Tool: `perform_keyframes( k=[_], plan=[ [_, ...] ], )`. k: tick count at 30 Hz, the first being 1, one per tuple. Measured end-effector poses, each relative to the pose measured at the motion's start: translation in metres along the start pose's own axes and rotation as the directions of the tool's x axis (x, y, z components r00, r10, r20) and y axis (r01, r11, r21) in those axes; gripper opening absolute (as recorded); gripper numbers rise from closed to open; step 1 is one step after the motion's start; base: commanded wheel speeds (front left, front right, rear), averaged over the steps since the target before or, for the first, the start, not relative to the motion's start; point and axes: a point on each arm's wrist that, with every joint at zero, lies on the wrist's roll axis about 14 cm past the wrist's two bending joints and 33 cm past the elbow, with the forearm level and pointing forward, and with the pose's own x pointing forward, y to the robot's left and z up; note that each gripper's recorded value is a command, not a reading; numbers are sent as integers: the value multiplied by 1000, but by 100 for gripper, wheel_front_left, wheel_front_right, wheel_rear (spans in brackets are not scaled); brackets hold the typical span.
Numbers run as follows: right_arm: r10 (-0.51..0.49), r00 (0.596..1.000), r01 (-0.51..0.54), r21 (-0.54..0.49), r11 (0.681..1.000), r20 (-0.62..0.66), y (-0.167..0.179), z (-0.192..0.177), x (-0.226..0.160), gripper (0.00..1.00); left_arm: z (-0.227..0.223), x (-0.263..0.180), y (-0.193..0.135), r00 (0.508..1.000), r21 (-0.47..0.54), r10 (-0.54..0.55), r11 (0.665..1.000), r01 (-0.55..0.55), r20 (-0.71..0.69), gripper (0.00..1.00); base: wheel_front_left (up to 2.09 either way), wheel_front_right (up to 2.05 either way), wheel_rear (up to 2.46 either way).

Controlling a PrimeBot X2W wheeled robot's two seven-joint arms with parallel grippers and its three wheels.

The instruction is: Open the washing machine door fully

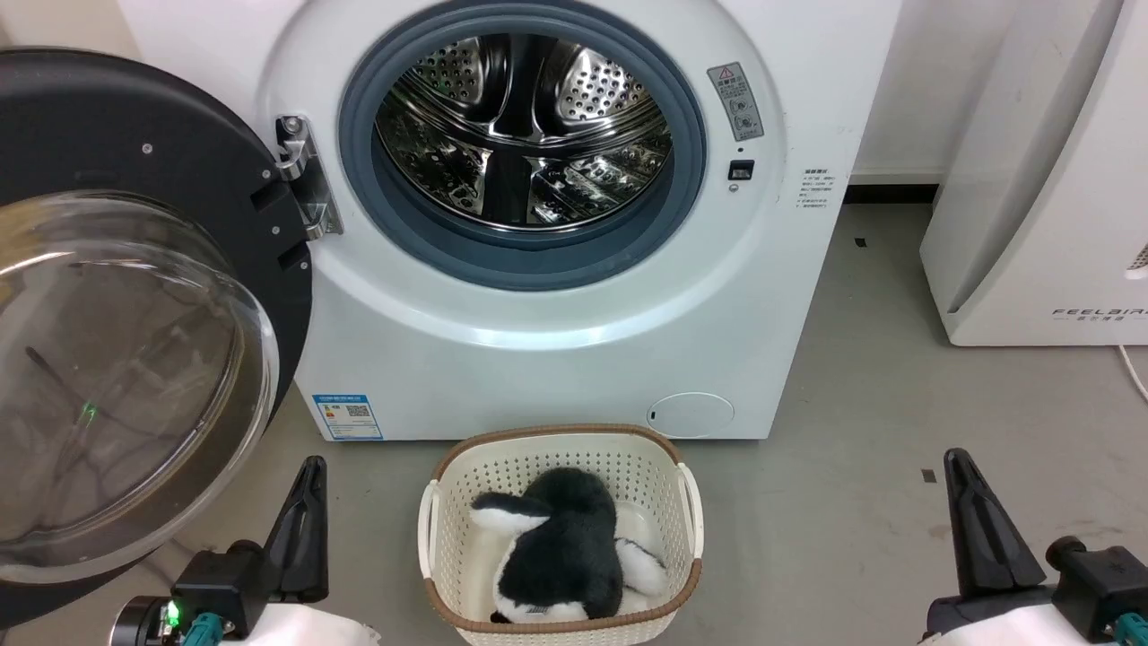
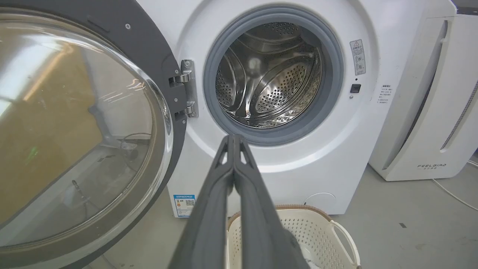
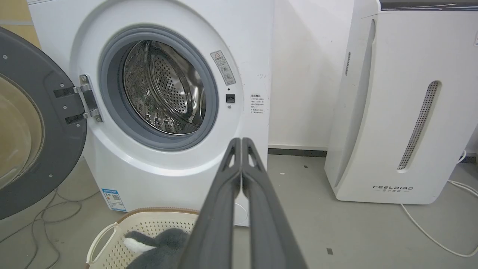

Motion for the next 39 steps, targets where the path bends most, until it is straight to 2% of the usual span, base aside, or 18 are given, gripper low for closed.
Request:
perform_keyframes(
  k=[39],
  plan=[
    [30,997,-32,-19,999,-73,9,-9,6,0,-6,3,-5,998,21,4,1000,-2,-61,0,0,0,0]
  ],
)
